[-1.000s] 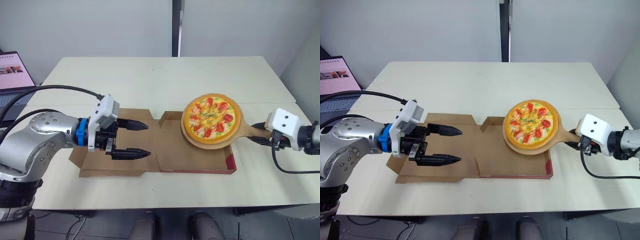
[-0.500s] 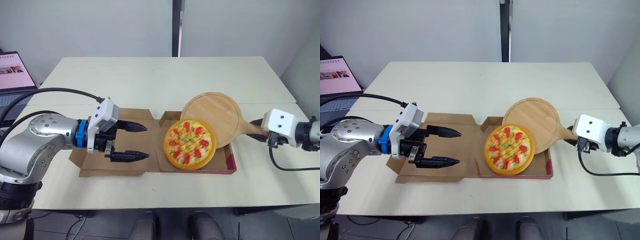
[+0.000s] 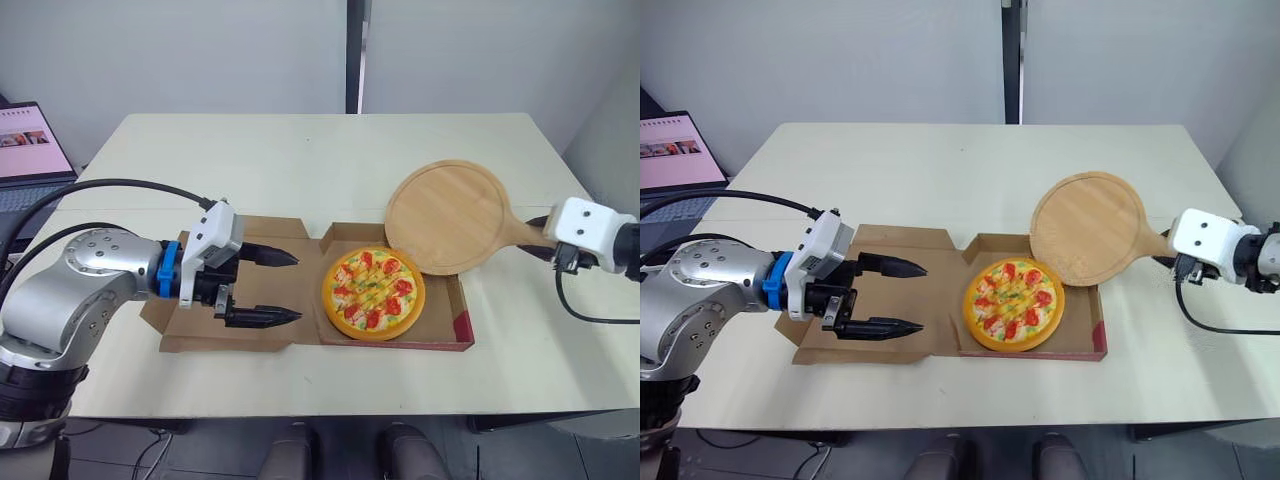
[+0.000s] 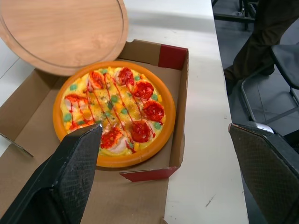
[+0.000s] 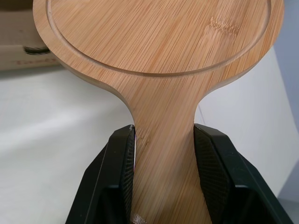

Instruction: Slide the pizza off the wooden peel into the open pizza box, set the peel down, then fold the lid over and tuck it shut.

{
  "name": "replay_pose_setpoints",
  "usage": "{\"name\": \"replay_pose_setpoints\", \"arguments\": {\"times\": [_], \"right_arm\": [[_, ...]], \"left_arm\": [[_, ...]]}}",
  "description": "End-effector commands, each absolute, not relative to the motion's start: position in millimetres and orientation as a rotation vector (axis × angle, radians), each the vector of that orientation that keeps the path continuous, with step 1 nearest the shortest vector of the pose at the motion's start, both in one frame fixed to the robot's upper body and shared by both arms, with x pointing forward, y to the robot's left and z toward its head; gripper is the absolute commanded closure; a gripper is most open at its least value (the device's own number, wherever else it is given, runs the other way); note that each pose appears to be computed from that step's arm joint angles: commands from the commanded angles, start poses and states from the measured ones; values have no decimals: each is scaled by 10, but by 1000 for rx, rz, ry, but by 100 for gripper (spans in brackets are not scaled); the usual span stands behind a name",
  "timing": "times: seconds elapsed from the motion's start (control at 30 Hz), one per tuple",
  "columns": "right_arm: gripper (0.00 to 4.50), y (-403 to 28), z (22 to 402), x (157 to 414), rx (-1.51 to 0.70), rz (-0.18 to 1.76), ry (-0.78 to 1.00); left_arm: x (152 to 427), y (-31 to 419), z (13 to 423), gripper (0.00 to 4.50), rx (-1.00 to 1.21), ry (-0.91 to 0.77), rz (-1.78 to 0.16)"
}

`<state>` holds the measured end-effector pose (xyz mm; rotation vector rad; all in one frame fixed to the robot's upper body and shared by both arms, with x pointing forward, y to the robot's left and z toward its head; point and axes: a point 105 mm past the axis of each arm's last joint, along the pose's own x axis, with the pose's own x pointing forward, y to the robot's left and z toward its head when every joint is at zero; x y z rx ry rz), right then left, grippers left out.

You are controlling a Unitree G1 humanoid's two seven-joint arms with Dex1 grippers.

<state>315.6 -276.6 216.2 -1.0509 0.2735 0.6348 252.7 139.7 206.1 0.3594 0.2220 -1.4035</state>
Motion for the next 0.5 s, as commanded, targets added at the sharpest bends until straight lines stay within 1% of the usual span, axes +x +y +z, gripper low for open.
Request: {"name": "replay_pose_setpoints", "arguments": {"times": [0.03,0.2,0.4,0.5], "right_arm": [[289,-3015,2555,3056,-1002,475,187],[289,-3269,2398,2861,-863,395,242],[289,-3463,2111,2676,-608,295,279],[289,-3547,1963,2628,-472,228,274]], "left_arm": [[2512,1367,2108,0,382,193,-1407],[2496,1326,2112,0,363,186,-1417],[2460,1292,2140,0,353,183,-1450],[2452,1243,2198,0,326,147,-1462]]}}
